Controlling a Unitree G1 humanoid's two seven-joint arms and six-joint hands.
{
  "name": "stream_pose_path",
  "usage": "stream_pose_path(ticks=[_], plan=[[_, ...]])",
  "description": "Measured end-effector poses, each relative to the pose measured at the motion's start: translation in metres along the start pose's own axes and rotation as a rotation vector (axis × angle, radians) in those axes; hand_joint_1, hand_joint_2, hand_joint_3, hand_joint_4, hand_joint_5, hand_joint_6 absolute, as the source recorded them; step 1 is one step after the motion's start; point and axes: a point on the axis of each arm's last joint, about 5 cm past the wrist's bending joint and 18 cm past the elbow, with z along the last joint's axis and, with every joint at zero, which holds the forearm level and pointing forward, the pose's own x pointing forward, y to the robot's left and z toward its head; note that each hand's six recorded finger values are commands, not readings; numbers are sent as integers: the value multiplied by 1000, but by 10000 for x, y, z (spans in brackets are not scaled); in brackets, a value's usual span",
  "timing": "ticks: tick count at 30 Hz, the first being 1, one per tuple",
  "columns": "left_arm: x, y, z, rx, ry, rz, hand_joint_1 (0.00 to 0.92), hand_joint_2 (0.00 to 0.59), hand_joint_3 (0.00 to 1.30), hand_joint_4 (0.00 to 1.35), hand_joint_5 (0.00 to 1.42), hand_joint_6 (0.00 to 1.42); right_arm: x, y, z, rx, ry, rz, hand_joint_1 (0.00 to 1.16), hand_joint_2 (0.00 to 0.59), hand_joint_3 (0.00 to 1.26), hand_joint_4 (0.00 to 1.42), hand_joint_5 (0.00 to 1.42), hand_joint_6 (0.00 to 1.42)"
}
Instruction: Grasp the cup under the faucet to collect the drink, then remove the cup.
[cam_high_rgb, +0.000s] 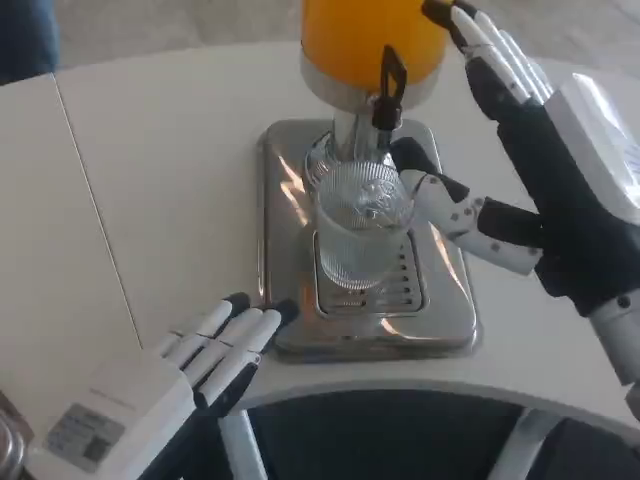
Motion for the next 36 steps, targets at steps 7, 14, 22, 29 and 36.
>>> stream_pose_path(ticks=[7,14,22,29,36], plan=[[-38,23,21,6,8,-23,28,106,6,0,4,115,-22,126,-128,10,-13,-33,484,480,28,0,0,15],[-55,69,-2,24,23,-26,28,106,11,0,4,115,-45,201,-196,26,-32,-61,482,480,25,0,0,18],[-79,75,12,22,25,-50,27,106,20,0,5,115,-40,252,-265,43,-10,-58,478,483,25,0,0,28],[-102,94,20,6,31,-49,27,106,28,0,12,115,11,259,-340,37,4,-75,462,482,25,0,0,41],[-136,110,23,11,42,-58,27,107,36,0,15,115,48,296,-404,48,23,-65,453,481,25,0,0,46]])
